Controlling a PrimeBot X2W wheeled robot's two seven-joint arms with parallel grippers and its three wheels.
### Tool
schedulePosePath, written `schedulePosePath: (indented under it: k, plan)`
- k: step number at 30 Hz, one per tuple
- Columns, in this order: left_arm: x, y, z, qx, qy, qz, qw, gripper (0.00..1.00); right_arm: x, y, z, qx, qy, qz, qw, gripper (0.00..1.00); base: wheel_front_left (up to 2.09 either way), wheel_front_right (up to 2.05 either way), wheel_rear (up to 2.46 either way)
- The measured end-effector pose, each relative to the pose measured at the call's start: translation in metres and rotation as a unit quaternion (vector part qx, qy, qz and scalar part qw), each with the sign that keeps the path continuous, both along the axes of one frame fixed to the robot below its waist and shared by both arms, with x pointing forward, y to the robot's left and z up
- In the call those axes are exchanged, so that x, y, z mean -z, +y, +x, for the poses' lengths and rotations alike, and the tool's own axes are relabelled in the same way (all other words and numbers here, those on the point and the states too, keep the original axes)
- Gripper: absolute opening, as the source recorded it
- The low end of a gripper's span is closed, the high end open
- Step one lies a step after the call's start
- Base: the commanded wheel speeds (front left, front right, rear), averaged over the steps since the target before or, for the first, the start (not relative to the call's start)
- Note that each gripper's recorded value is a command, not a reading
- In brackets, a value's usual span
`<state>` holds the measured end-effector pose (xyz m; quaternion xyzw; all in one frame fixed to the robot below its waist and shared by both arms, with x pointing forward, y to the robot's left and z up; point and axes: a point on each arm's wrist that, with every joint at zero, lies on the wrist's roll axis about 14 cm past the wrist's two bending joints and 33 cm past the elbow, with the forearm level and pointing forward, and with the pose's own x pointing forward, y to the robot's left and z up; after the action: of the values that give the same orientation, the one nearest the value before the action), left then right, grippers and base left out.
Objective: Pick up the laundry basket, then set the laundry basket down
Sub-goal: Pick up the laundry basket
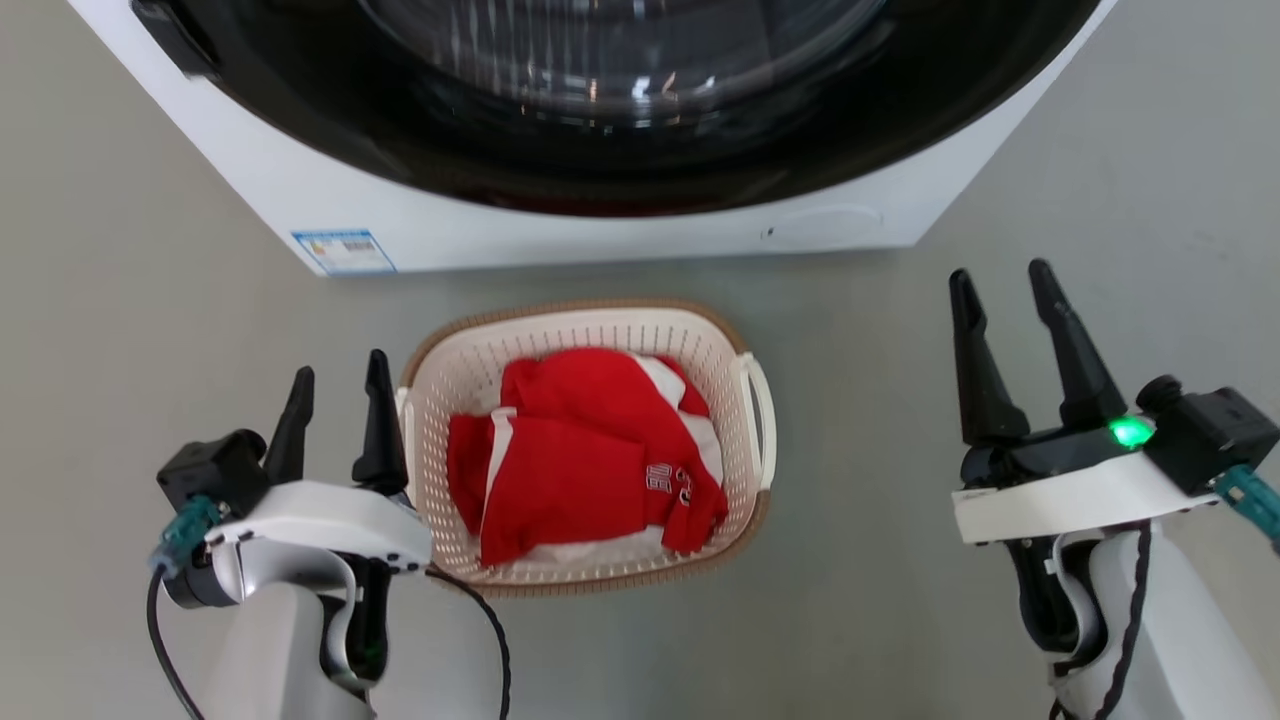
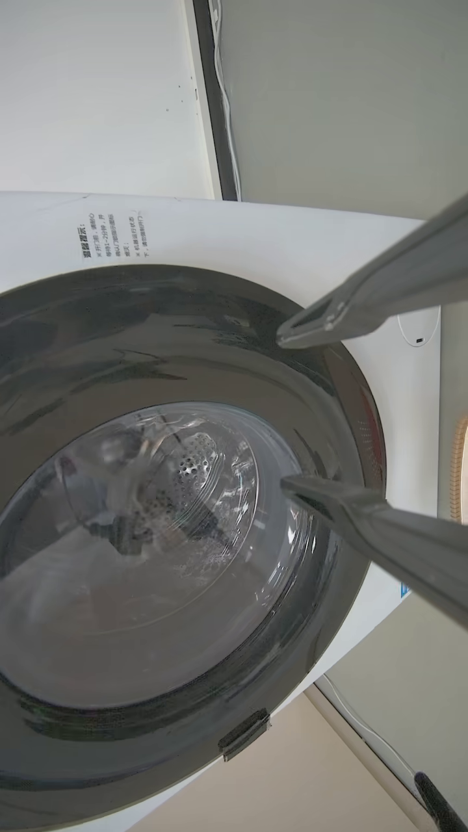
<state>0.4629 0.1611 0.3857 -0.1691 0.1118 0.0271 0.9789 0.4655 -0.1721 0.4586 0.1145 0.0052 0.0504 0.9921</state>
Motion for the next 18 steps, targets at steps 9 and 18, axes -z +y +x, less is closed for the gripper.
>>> schedulePosePath:
  k: [9,18]
  plan:
    - [0.060,0.008,0.011,-0.004,0.073,-0.003,0.997,1.00,0.028,0.003,0.021,-0.010,0.022,-0.001,1.000,1.00,0.00,0.00,0.00]
    - [0.120,0.016,0.010,-0.012,0.151,-0.005,0.988,1.00,0.060,0.010,0.034,-0.023,0.048,0.001,0.999,1.00,0.00,0.00,0.00]
